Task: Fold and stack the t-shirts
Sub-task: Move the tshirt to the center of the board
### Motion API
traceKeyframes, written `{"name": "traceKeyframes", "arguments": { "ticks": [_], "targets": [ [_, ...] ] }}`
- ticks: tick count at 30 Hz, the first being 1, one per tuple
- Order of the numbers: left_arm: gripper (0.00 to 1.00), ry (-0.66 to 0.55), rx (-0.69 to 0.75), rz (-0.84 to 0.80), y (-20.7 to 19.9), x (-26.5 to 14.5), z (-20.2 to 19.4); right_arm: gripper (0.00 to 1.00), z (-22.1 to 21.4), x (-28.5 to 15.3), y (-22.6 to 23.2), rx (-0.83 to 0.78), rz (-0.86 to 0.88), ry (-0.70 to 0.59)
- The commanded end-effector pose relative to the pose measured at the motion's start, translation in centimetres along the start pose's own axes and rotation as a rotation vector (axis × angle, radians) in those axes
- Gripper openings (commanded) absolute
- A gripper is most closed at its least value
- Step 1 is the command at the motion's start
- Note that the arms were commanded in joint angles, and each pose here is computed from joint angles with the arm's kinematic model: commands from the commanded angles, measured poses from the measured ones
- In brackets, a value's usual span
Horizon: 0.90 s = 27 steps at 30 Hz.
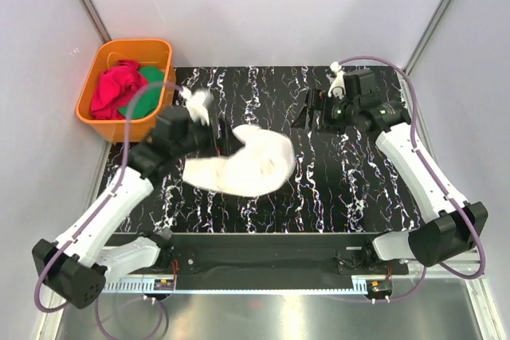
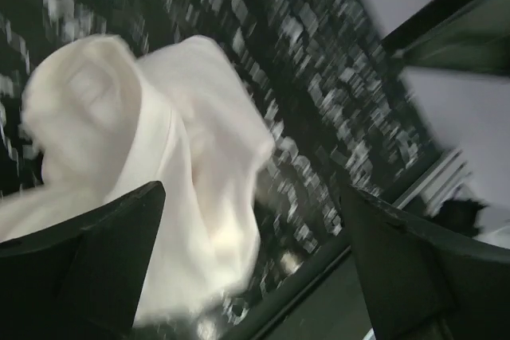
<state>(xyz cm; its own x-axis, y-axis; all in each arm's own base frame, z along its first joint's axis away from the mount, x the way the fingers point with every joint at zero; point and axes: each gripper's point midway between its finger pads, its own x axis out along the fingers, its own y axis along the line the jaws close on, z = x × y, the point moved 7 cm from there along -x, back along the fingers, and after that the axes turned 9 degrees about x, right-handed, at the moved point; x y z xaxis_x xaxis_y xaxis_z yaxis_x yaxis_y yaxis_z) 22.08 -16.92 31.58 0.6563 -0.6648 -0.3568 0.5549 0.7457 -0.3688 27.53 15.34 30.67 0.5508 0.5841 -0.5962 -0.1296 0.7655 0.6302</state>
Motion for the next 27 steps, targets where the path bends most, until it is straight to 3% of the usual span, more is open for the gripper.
{"name": "traceKeyframes", "arguments": {
  "ticks": [1, 6, 11, 14, 15, 18, 24, 27],
  "targets": [
    [0.99, -0.064, 0.033, 0.061, 0.3, -2.9, -1.9, 0.95, -1.2, -0.4, -1.0, -0.058, -0.110, 0.023],
    [0.92, 0.020, 0.005, 0.096, 1.3, -3.6, -5.6, 0.90, -5.2, 3.3, -0.1, -0.093, -0.063, 0.181],
    [0.79, 0.191, -0.094, 0.190, 3.9, 0.1, -10.0, 0.81, -8.8, 8.3, 1.3, -0.118, -0.077, 0.288],
    [0.71, 0.206, -0.130, 0.155, 4.7, 2.7, -11.2, 0.84, -9.7, 11.0, 1.0, -0.143, -0.136, 0.291],
    [0.69, 0.174, -0.136, 0.074, 4.1, 3.7, -10.6, 0.84, -9.2, 11.7, 0.9, -0.147, -0.148, 0.261],
    [0.69, 0.222, -0.185, 0.048, 4.8, 6.5, -11.9, 0.84, -7.5, 14.0, 1.1, -0.160, -0.176, 0.206],
    [0.70, 0.272, -0.199, 0.141, 7.0, 8.9, -14.3, 0.70, -3.1, 18.6, -0.2, -0.039, -0.151, 0.159],
    [0.74, 0.278, -0.200, 0.171, 7.6, 9.5, -14.7, 0.71, -1.3, 20.5, -0.9, -0.031, -0.159, 0.154]
  ]
}}
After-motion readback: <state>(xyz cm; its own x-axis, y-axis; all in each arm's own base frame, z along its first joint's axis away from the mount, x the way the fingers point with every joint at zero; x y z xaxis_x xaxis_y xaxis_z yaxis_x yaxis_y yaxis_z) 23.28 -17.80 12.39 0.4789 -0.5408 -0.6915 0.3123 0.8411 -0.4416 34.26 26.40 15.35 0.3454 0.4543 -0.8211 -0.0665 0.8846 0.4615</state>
